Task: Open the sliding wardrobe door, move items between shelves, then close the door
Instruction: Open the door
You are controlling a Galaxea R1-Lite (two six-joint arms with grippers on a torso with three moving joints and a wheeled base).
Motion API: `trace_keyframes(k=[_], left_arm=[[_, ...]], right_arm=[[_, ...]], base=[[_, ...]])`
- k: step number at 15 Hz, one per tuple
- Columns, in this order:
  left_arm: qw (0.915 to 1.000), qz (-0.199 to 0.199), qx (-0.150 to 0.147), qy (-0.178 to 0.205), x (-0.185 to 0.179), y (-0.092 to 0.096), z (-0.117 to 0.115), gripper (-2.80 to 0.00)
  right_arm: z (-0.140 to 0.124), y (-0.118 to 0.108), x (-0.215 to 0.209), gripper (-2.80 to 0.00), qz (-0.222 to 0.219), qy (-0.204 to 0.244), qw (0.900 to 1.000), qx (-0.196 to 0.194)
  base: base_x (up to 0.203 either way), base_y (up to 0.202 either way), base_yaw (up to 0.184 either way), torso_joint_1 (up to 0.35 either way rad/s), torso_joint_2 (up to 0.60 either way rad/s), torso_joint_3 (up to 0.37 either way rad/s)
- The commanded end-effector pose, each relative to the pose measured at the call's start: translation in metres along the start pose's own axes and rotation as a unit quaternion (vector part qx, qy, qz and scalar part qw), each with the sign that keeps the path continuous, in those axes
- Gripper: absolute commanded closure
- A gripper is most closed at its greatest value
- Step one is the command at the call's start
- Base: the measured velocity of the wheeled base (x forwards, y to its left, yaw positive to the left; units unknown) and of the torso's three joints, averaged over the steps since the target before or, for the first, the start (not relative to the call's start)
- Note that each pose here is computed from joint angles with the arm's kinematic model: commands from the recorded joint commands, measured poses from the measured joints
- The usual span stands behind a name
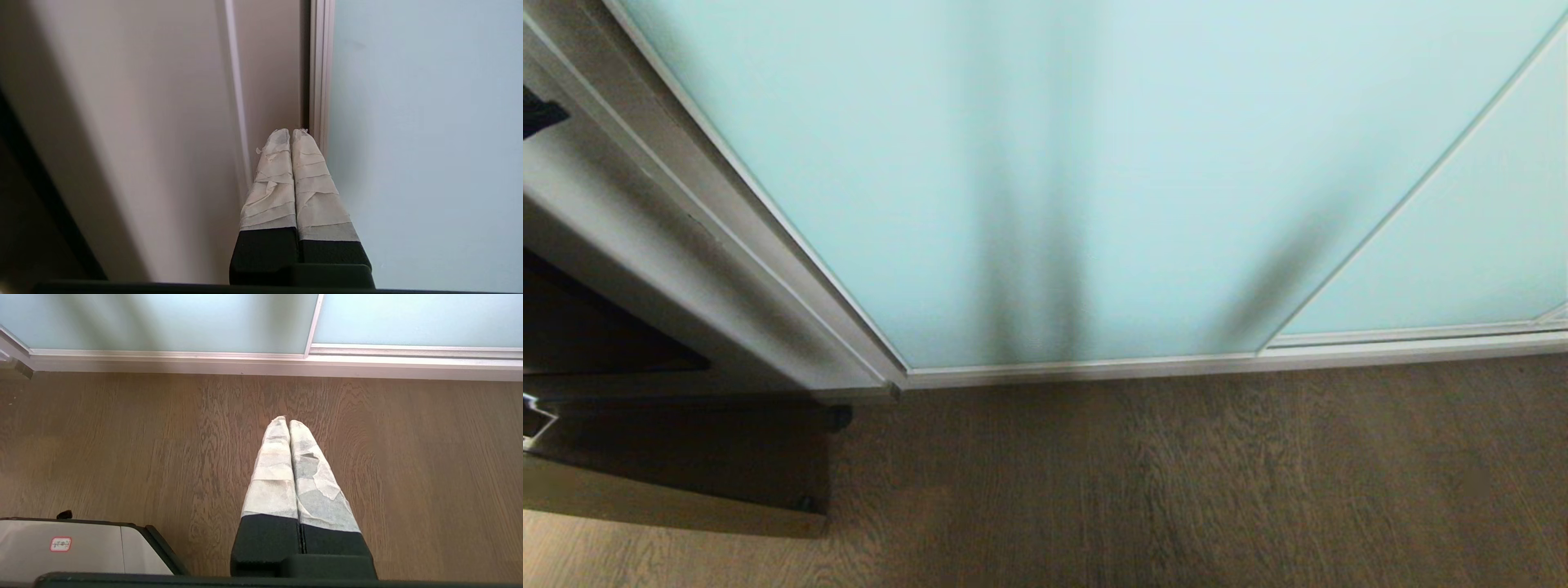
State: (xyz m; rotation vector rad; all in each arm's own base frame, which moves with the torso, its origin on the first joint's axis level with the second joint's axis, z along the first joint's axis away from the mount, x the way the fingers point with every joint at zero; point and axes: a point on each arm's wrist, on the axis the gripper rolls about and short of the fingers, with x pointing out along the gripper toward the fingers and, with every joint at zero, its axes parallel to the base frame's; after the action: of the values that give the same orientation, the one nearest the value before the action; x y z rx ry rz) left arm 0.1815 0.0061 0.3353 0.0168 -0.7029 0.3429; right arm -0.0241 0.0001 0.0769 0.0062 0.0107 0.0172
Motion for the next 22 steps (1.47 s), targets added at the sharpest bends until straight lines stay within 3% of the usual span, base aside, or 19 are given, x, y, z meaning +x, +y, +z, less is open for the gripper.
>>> trace_keyframes(k=[1,22], left_arm=[[0.9999,-0.001,0.004,0.014,0.014,-0.008,-0.022,0.00],[0.9996,0.017,0.005,0.022,0.090,-0.038,-0.093,0.00]], right_arm=[[0.000,0.000,0.000,0.00,0.001,-0.001,1.000,0.000],[0.000,0.000,0.000,0.00,0.001,-0.001,1.000,0.000]], base=[[0.000,0.000,0.000,0.000,0.00,0.000],[0.000,0.000,0.000,0.000,0.00,0.000]])
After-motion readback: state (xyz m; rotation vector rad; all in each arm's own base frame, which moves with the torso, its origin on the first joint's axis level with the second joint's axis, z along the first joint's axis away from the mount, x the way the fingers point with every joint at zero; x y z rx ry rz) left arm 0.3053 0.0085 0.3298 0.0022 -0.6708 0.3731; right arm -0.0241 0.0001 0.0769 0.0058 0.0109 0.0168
